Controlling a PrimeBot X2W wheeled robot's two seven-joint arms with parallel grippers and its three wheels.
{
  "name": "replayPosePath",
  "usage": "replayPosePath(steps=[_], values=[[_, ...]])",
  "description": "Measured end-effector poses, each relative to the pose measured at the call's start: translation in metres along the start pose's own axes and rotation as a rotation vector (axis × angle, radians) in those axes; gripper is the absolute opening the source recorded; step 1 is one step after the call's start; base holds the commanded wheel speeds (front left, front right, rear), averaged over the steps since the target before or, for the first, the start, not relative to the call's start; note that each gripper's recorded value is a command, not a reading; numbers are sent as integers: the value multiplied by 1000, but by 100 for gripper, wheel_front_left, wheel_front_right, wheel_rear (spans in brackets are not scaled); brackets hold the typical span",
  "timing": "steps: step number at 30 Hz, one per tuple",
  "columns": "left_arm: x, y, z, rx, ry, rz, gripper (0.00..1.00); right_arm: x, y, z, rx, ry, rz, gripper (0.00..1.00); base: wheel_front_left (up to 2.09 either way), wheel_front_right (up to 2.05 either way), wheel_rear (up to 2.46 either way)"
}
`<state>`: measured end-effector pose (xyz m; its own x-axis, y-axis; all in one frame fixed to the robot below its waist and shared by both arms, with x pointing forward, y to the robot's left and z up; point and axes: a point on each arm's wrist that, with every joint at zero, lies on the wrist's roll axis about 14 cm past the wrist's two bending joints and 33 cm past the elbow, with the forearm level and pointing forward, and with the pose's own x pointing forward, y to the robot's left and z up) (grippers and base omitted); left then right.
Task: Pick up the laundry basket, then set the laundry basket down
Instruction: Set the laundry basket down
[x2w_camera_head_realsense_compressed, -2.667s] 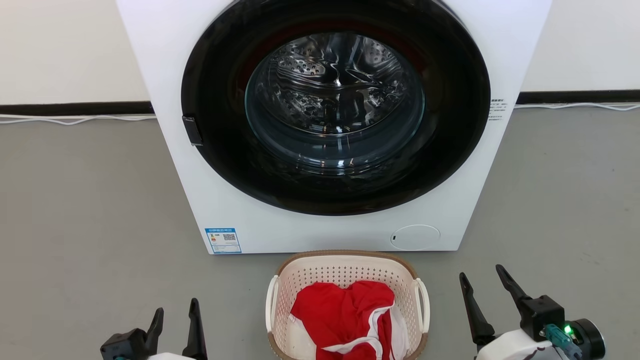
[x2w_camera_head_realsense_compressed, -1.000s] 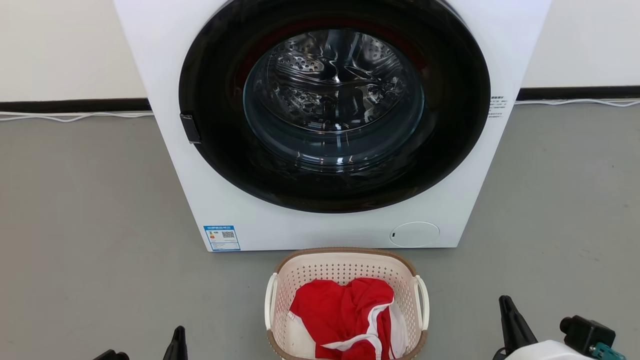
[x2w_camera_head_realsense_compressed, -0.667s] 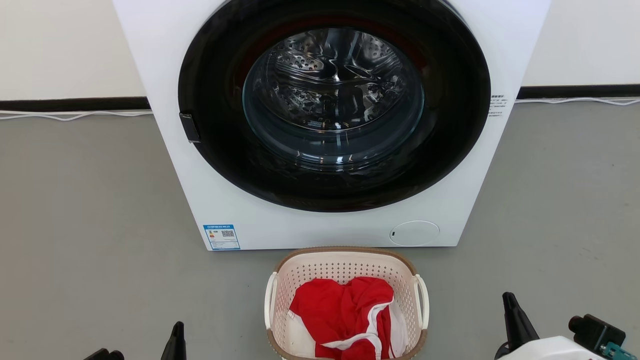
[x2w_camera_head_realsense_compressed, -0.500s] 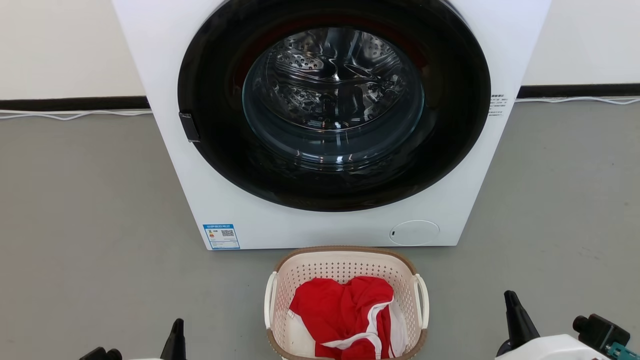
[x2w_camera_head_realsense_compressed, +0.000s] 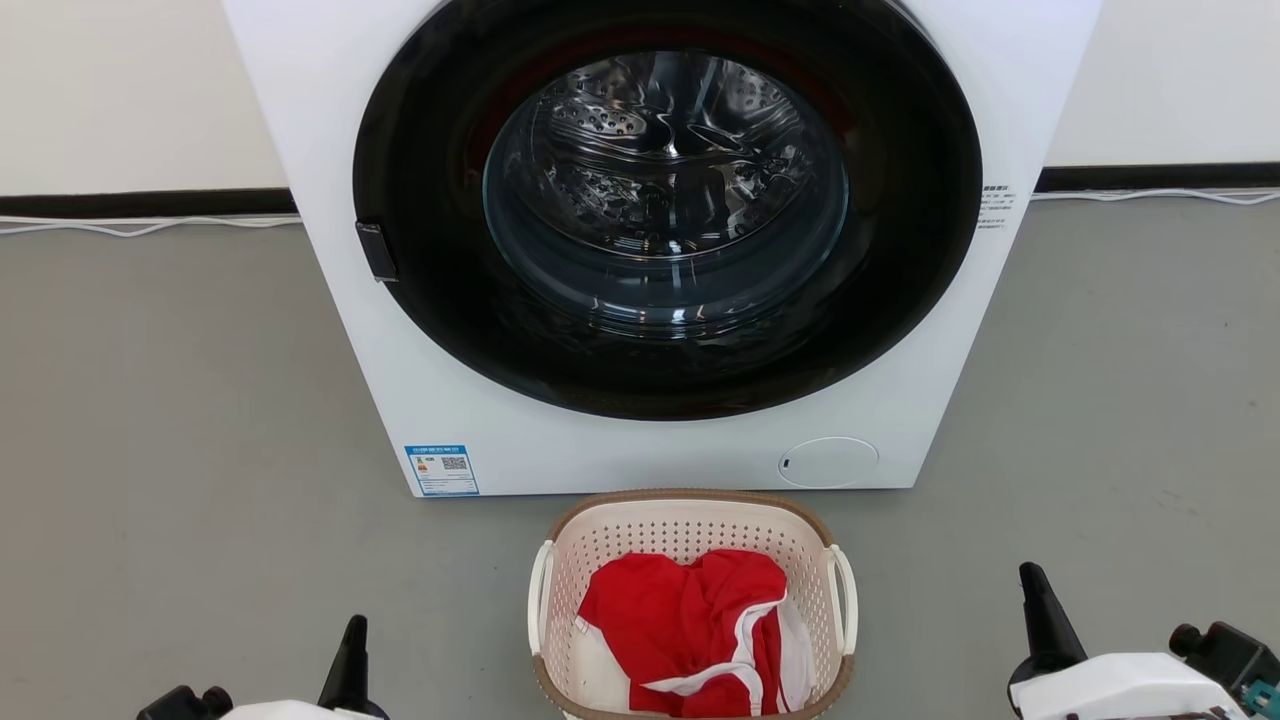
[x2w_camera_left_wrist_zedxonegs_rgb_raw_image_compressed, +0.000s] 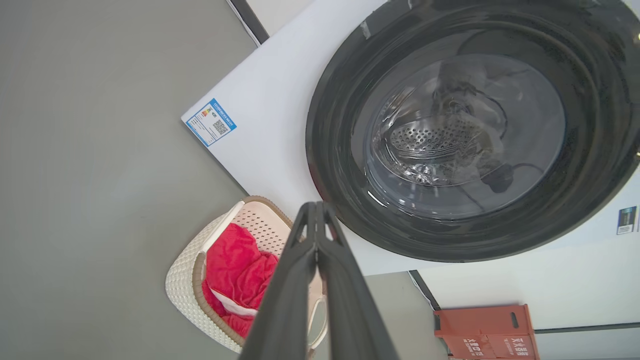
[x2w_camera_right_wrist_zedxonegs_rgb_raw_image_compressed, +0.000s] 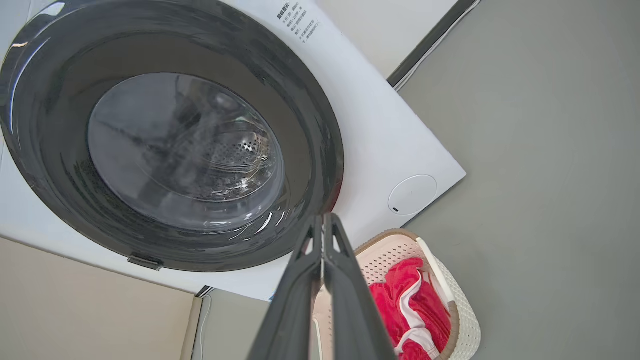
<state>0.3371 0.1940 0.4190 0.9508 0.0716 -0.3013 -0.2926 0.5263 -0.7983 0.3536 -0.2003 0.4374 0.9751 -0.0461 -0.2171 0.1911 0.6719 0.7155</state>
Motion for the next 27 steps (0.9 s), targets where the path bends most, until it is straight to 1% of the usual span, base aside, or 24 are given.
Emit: replayPosePath(steps=[20,27], values=[[8,-19,8,-206,7,-64,0,3,5,9,265,-13,16,0,0,0,0],[10,-26,11,-278,16,-91,0,7,13,16,356,-23,40,0,0,0,0]])
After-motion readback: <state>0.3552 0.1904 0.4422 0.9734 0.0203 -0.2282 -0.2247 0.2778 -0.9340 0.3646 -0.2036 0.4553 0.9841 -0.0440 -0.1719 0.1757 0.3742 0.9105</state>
